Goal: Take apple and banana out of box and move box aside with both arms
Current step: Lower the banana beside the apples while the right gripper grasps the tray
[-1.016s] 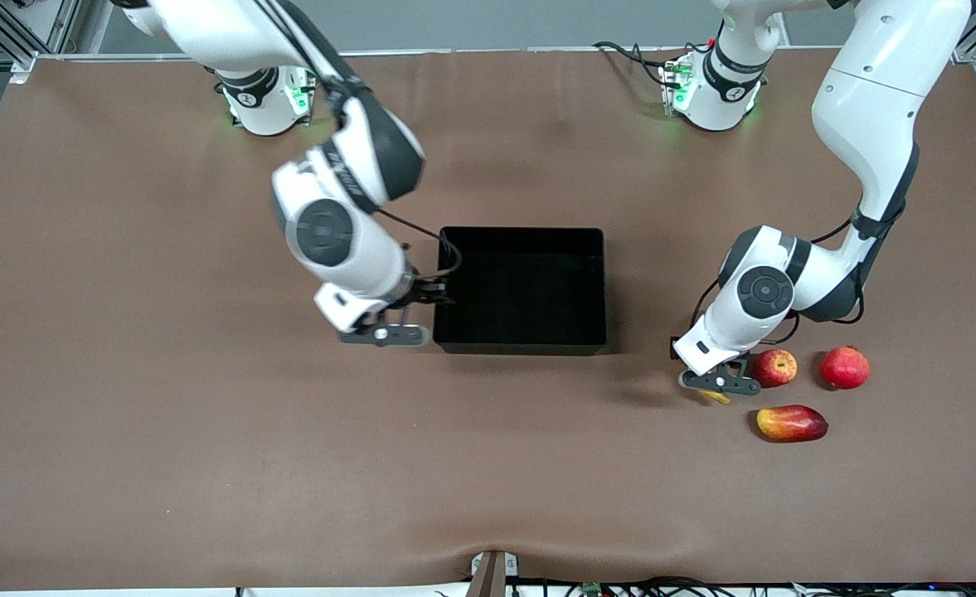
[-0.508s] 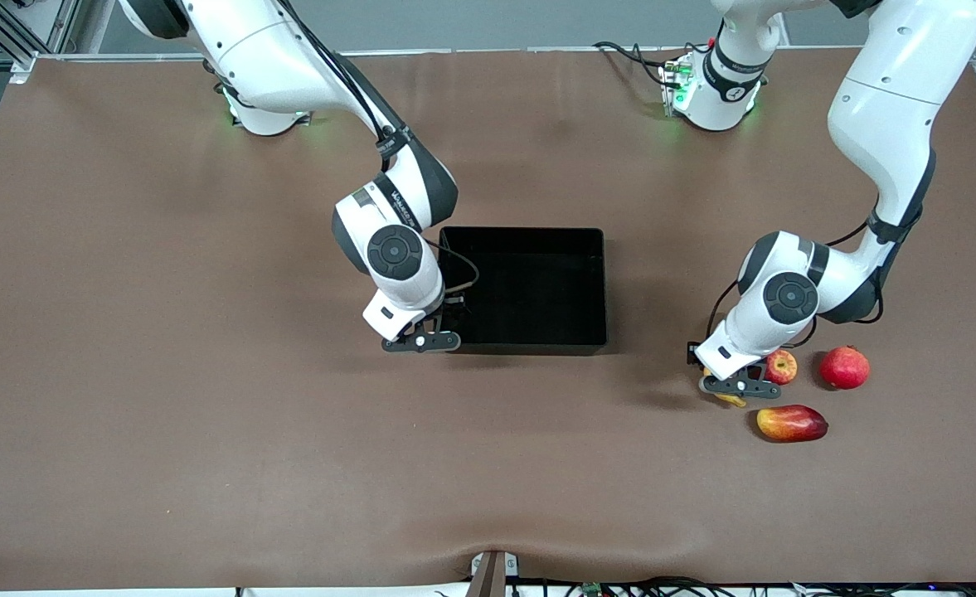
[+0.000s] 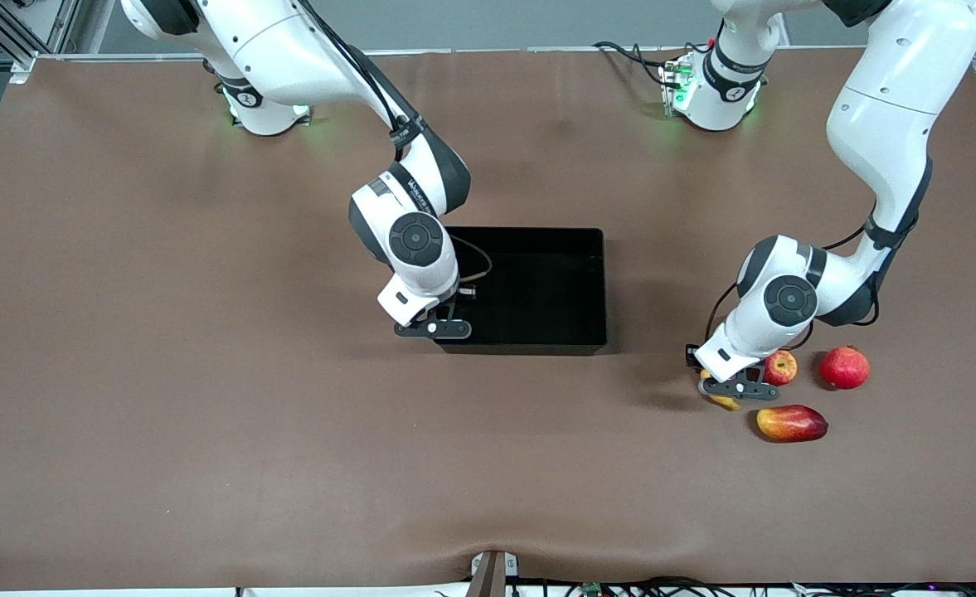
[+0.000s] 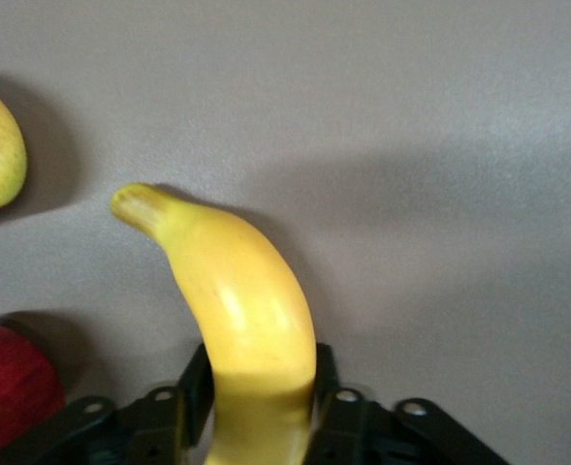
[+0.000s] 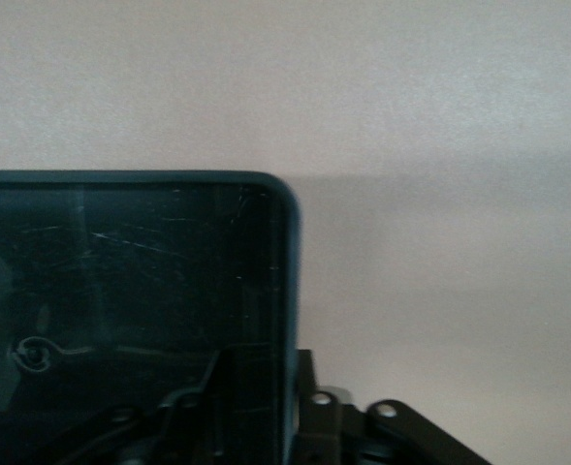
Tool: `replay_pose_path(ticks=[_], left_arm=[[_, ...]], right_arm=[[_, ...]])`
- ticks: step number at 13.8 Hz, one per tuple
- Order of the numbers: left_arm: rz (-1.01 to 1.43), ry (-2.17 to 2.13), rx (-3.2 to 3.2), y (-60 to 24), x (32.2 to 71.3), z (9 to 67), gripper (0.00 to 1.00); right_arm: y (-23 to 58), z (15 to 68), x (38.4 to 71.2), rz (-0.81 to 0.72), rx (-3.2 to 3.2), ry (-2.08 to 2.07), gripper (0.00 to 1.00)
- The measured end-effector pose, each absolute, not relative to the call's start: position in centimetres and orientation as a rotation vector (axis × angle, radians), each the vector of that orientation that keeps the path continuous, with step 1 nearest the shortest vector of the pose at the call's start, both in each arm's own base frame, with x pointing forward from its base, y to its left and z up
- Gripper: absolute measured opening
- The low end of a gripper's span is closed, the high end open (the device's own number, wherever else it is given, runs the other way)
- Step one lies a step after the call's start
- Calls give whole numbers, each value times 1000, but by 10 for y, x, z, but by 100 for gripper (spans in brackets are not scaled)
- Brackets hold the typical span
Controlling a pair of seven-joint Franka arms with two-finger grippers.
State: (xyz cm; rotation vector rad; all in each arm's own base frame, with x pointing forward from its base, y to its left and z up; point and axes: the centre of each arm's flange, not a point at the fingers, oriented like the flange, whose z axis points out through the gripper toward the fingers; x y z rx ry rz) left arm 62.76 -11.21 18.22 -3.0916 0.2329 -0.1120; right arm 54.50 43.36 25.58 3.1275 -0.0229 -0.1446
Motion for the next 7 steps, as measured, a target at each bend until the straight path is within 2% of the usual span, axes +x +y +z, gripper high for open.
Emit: replay_pose_path(ticks=[2, 5, 7], left_arm=[[-147, 227, -3091, -112, 634, 192, 72], [-244, 203, -3077, -112, 648, 238, 100], [-261, 150, -3064, -112, 656, 292, 100]], right_arm=[[431, 259, 549, -134, 3129, -34, 6], [425, 280, 555, -138, 3127, -43, 6], [398, 310, 572, -145, 3128, -49, 6]])
